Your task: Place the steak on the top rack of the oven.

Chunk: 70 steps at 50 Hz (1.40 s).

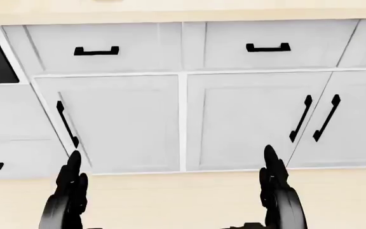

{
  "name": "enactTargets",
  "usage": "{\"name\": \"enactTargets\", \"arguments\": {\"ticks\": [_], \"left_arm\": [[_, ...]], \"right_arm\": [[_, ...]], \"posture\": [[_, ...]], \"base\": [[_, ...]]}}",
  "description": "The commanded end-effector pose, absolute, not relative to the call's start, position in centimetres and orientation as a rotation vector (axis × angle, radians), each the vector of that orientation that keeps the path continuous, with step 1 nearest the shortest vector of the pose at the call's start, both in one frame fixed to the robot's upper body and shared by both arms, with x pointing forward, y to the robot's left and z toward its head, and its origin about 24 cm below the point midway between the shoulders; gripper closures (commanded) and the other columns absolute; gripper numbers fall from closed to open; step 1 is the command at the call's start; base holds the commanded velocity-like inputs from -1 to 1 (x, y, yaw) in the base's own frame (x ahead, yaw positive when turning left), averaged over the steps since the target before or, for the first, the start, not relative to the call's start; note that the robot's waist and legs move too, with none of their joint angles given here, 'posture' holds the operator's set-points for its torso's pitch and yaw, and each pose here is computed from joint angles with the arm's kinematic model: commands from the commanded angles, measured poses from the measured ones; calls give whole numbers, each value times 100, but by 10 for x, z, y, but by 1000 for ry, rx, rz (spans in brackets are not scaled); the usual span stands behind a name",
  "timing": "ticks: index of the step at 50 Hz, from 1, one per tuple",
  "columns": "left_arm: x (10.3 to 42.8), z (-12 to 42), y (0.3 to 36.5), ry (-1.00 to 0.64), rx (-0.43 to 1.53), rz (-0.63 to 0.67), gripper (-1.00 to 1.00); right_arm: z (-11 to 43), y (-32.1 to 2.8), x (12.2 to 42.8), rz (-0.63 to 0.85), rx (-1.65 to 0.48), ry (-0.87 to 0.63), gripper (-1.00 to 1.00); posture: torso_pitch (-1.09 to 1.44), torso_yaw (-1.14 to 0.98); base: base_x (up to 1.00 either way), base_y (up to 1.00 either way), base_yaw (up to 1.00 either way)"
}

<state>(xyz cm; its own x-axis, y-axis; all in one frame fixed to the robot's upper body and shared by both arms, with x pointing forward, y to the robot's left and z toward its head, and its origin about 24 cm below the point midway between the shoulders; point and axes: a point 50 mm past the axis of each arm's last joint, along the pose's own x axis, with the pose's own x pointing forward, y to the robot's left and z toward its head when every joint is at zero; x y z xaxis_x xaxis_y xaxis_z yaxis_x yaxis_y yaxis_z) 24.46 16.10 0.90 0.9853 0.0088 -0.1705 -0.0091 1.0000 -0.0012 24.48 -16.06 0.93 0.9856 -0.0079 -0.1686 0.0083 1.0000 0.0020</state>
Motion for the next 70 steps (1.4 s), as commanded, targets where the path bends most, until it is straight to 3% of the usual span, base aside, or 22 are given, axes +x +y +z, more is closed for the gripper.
{"name": "enactTargets", "arguments": {"ticks": [1,21,30,48,70], "left_arm": [[254,41,160,0,1,1,-100],[263,49,162,-18,11,26,-100],[282,97,174,-56,4,69,-100],[316,191,192,-113,-14,126,-100],[317,194,199,-106,-10,137,-100]], "right_arm": [[41,-160,254,4,-3,1,-100],[55,-160,262,-14,-15,-28,-100],[101,-158,282,-31,-60,-65,-100],[201,-163,292,-21,-43,-151,-100],[217,-172,291,-46,-39,-177,-100]], "posture": [[0,0],[0,0],[0,0],[0,0],[0,0]], "base": [[0,0,0],[0,0,0],[0,0,0],[0,0,0],[23,7,0]]}}
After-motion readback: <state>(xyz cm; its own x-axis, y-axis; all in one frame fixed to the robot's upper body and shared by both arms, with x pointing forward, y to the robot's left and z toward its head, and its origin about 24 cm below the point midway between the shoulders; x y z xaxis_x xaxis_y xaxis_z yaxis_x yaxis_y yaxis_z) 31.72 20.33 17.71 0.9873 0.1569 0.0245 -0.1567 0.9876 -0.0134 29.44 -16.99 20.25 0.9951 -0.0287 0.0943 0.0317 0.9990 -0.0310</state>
